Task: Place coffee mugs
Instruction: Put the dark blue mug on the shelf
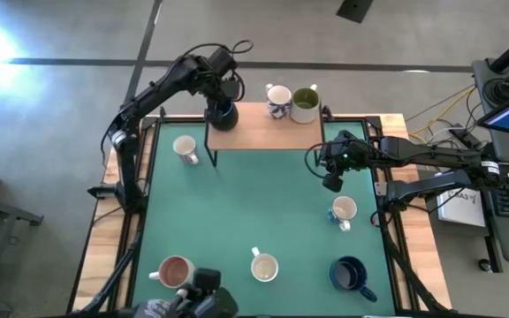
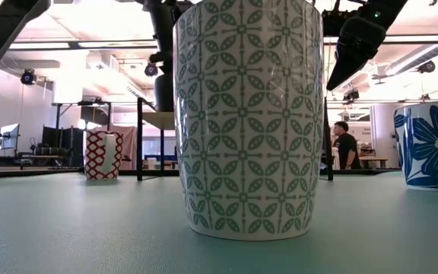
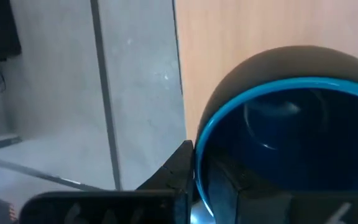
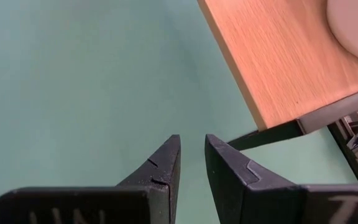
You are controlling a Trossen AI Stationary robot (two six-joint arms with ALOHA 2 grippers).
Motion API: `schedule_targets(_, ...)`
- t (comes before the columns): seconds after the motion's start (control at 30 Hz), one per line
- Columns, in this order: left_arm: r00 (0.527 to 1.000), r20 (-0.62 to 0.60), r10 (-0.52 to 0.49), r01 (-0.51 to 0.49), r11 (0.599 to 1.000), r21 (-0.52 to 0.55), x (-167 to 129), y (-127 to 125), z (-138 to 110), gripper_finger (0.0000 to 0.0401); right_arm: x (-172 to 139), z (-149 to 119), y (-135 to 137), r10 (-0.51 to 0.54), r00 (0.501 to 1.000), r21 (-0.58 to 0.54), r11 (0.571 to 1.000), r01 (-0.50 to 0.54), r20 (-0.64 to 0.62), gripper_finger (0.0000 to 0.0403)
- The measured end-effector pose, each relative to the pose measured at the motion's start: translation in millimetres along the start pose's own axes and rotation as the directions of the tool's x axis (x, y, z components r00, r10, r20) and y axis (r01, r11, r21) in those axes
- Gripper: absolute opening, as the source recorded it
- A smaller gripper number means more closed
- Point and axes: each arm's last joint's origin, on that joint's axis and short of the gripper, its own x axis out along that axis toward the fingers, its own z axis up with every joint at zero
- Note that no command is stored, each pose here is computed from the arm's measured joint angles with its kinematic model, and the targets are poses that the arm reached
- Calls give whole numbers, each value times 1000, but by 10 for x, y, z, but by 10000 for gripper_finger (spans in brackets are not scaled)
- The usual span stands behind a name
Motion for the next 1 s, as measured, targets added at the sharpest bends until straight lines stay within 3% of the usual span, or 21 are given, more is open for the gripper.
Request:
schedule_targets(0.4,1000,2,-2,2,999,-37,34,148,121,92,-1,0,1,0,1000,0,1000,0,0,63)
schedule_targets(0.77,1000,14,0,2,994,-113,-175,106,96,98,-1,0,1,0,1000,0,1000,0,0,63)
schedule_targets(1.0,999,45,-9,16,989,-149,-374,-51,169,98,0,0,0,0,1000,0,1000,0,0,63)
